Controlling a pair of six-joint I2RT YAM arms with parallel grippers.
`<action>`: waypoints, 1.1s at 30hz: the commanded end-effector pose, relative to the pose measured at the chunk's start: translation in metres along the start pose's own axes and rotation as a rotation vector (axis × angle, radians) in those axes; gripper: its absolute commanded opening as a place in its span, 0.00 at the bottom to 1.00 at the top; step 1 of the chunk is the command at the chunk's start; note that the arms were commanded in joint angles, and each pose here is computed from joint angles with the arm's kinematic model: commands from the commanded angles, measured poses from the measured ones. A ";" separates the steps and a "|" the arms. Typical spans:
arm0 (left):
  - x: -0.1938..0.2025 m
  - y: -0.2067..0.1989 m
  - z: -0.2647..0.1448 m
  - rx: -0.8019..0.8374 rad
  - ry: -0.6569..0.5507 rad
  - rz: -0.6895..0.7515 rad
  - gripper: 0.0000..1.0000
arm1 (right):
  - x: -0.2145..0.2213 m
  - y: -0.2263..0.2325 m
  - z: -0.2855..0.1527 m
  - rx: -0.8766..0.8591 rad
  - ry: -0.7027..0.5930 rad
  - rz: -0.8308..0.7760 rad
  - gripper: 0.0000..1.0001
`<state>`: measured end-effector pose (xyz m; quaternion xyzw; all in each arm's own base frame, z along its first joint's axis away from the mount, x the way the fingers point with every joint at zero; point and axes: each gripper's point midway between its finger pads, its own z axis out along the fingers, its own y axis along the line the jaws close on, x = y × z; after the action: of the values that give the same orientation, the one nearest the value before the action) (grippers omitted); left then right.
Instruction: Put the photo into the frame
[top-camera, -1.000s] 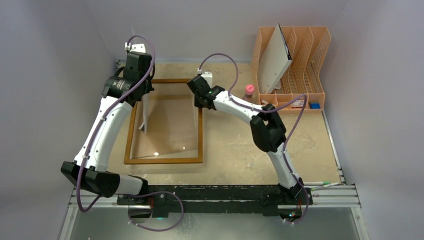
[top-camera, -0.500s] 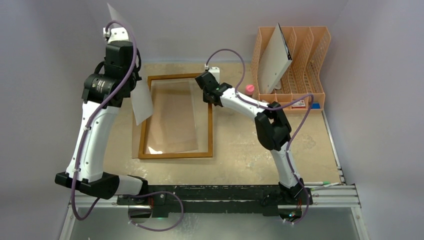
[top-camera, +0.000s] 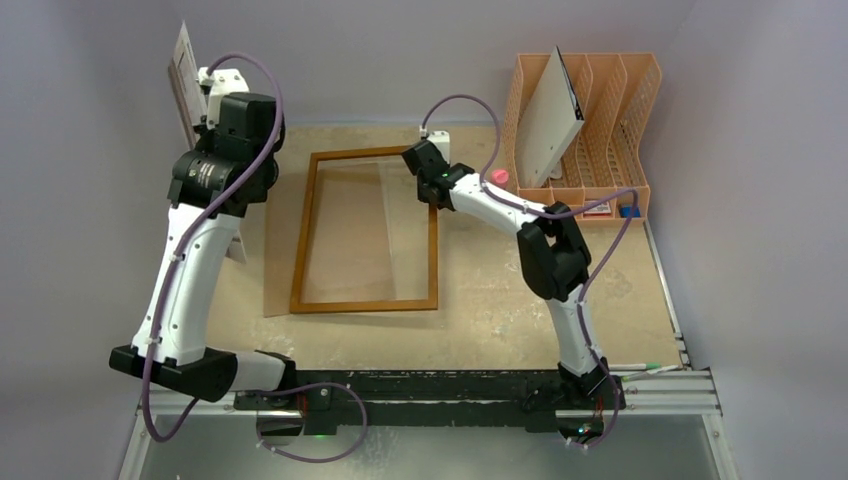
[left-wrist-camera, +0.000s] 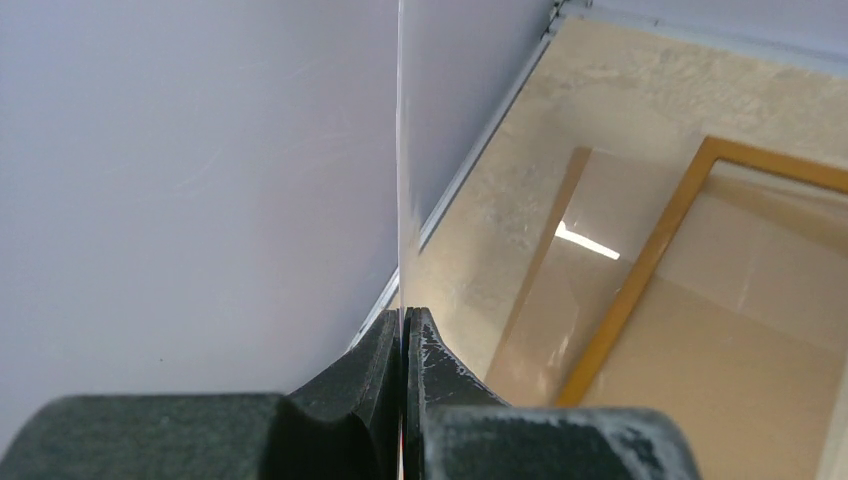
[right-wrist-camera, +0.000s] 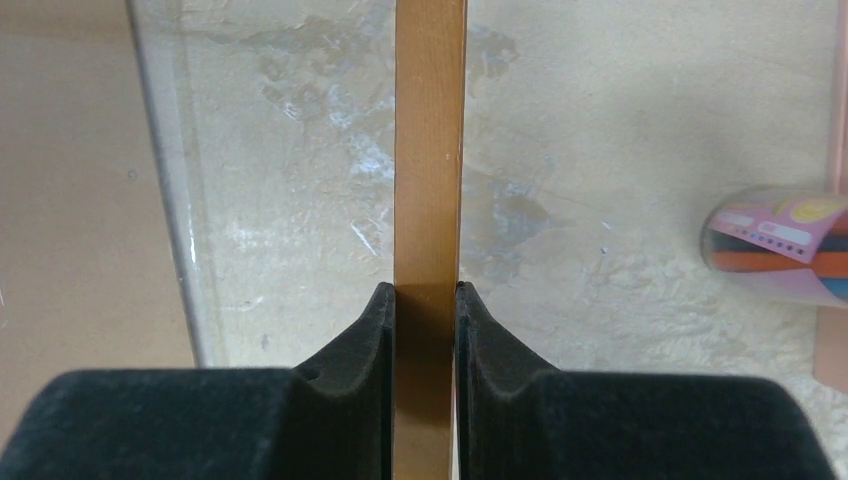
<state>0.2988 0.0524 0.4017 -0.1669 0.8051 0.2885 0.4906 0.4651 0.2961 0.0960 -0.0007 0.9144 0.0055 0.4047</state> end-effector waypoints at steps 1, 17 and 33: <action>0.026 -0.027 0.020 0.027 0.070 0.101 0.00 | -0.057 -0.006 -0.041 -0.058 -0.136 0.083 0.00; 0.156 -0.213 0.075 0.406 0.355 0.088 0.00 | -0.051 -0.031 -0.044 -0.062 -0.129 0.110 0.00; 0.181 -0.230 0.073 0.477 0.387 0.053 0.23 | -0.072 -0.052 -0.075 -0.030 -0.177 0.109 0.00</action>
<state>0.3873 -0.0652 0.1361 -0.0667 0.9391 0.1098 0.3186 0.4525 0.2476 0.1429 0.0121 0.9023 0.0151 0.4308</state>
